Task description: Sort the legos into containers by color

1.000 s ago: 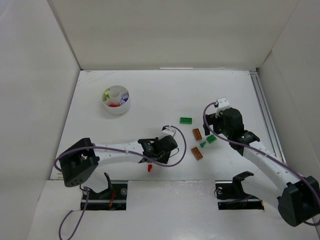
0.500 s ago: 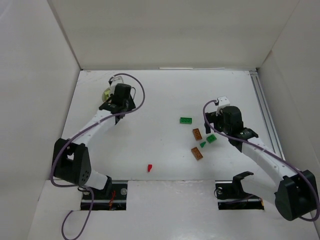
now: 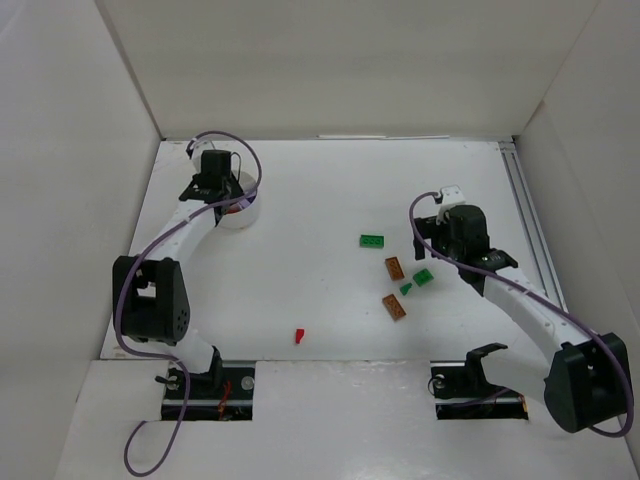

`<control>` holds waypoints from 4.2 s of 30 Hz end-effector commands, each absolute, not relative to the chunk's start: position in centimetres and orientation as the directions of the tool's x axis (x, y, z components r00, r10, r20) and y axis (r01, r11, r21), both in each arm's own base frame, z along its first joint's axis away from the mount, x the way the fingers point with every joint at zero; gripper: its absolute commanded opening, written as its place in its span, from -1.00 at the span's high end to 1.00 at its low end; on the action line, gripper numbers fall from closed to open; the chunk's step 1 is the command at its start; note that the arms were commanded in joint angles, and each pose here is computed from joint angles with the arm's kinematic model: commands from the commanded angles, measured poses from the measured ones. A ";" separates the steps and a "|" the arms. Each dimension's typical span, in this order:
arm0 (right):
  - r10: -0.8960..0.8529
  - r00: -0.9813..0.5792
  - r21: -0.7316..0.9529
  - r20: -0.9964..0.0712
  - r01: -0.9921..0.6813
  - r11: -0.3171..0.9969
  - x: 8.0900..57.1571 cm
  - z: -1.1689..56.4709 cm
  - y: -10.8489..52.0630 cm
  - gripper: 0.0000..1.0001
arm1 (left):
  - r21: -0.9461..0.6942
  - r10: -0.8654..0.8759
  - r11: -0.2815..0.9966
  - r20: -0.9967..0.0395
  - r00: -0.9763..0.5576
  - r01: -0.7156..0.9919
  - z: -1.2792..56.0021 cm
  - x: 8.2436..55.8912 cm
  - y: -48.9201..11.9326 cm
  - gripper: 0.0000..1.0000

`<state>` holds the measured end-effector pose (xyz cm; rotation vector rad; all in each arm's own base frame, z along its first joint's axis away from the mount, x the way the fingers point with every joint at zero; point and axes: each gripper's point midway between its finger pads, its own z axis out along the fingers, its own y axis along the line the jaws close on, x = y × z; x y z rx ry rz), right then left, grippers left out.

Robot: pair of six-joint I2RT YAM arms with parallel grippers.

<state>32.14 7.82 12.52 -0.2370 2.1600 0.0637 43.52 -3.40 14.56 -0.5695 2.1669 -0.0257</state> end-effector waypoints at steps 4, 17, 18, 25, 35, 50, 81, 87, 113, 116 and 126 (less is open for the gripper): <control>-0.116 -0.463 -0.036 -0.879 -0.178 0.983 33.7 15.7 7.7 -0.99 | -0.223 -0.406 0.888 -0.790 -0.458 -0.403 17.0 43.8 -2.2 0.19; -0.111 -0.442 -0.019 -0.890 -0.206 0.978 32.9 16.1 8.0 -0.99 | -0.364 -0.407 0.913 -0.769 -0.493 -0.187 19.6 40.9 -6.1 -0.77; -0.111 -0.442 -0.019 -0.890 -0.206 0.978 32.9 16.1 8.0 -0.99 | -0.380 -0.415 0.907 -0.744 -0.523 -0.181 18.3 39.7 -6.9 -0.87; -0.132 -0.444 0.003 -0.886 -0.290 0.957 32.3 15.4 9.4 -0.99 | -0.325 -0.309 0.939 -0.646 -0.698 -0.114 12.9 28.8 -13.5 -1.00; -0.157 -0.435 0.019 -0.886 -0.373 0.928 31.1 14.0 11.7 -0.99 | -0.351 -0.177 0.936 -0.440 -0.880 -0.012 6.6 13.8 -19.6 -1.00; -0.172 -0.439 -0.003 -0.882 -0.361 0.933 30.7 13.3 11.6 -0.99 | -0.008 0.006 1.000 -0.391 -0.920 0.011 1.5 9.8 -19.1 -0.28; -0.175 -0.419 -0.015 -0.891 -0.357 0.934 30.9 13.8 11.5 -0.99 | -0.180 -0.210 0.977 -0.766 -0.607 -0.111 14.1 31.1 -19.3 1.00; -0.170 -0.421 -0.026 -0.891 -0.327 0.945 31.6 14.1 10.9 -0.99 | -0.283 -0.397 0.911 -0.800 -0.449 -0.302 19.0 39.7 -11.0 1.00; -0.136 -0.465 -0.010 -0.875 -0.263 0.965 35.5 14.6 10.1 -0.99 | -0.255 -0.484 0.832 -0.768 -0.419 -0.493 15.6 42.8 -0.7 0.92; -0.133 -0.456 -0.010 -0.880 -0.263 0.965 35.5 15.0 10.1 -0.99 | -0.252 -0.490 0.828 -0.760 -0.427 -0.502 14.9 42.2 -0.7 0.85; -0.142 -0.454 -0.018 -0.880 -0.267 0.964 35.1 15.0 9.9 -0.99 | -0.320 -0.498 0.841 -0.772 -0.395 -0.436 16.6 41.8 -1.7 -0.13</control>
